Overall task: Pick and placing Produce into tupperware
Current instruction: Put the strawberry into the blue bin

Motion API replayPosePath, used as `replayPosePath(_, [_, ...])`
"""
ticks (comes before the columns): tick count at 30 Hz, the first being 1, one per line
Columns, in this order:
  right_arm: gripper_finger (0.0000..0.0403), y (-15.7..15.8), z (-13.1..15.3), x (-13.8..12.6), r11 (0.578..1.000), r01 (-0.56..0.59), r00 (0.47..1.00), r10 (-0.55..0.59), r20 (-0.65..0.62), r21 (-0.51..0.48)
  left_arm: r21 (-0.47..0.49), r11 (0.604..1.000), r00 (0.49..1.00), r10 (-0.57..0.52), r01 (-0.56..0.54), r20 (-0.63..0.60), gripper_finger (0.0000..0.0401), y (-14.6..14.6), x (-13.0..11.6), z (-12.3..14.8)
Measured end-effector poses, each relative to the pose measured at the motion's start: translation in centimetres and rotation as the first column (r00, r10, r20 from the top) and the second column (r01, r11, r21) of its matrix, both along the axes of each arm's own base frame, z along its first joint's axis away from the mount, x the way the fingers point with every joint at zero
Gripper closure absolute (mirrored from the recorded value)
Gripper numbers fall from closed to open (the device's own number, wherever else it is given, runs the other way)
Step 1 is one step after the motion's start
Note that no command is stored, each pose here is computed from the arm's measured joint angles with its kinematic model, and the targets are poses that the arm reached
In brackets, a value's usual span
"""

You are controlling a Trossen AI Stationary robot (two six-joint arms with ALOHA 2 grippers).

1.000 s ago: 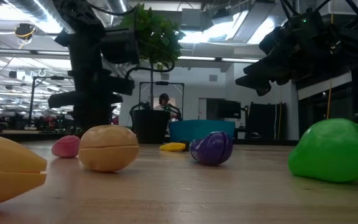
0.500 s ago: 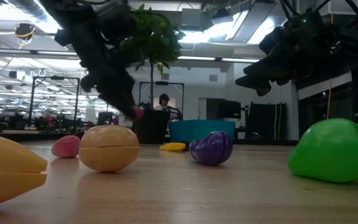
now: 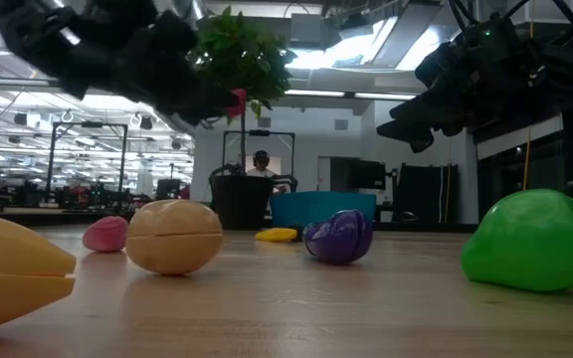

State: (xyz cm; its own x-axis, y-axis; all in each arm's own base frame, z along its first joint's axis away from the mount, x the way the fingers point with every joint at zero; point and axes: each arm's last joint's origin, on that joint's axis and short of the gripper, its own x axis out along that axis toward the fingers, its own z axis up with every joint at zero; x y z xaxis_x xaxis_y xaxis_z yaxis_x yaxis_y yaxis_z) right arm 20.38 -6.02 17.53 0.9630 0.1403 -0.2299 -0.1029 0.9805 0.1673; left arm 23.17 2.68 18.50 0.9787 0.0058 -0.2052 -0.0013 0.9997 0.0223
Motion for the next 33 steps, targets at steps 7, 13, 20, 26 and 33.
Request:
replayPosePath(7, [0.0173,0.0,0.0,0.0,1.000,0.000,1.000,0.000,0.000,-0.002,-0.025,1.000,0.991,0.010,-0.007,0.134,0.0281,-0.1,-1.2,-0.5])
replayPosePath(13, [0.0173,0.0,0.0,0.0,1.000,-0.001,1.000,0.001,0.000,-0.003,-0.030,0.999,0.992,0.013,-0.010,0.122,0.0281,-0.1,-1.2,-0.7])
replayPosePath(20, [0.0173,0.0,0.0,0.0,1.000,0.000,1.000,0.000,0.001,-0.005,-0.037,0.985,0.977,0.172,-0.169,0.124,0.0281,-0.1,-1.2,-0.7])
replayPosePath(26, [0.0173,-0.1,0.0,0.0,0.999,0.043,0.999,-0.043,-0.002,-0.017,-0.033,0.930,0.923,0.368,-0.366,0.113,0.0281,-0.3,-0.7,-1.0])
replayPosePath(33, [0.0173,-0.1,0.1,0.0,0.999,0.044,0.999,-0.044,0.007,-0.017,-0.016,0.919,0.917,0.393,-0.393,0.070,0.0281,-0.1,2.0,-1.6])
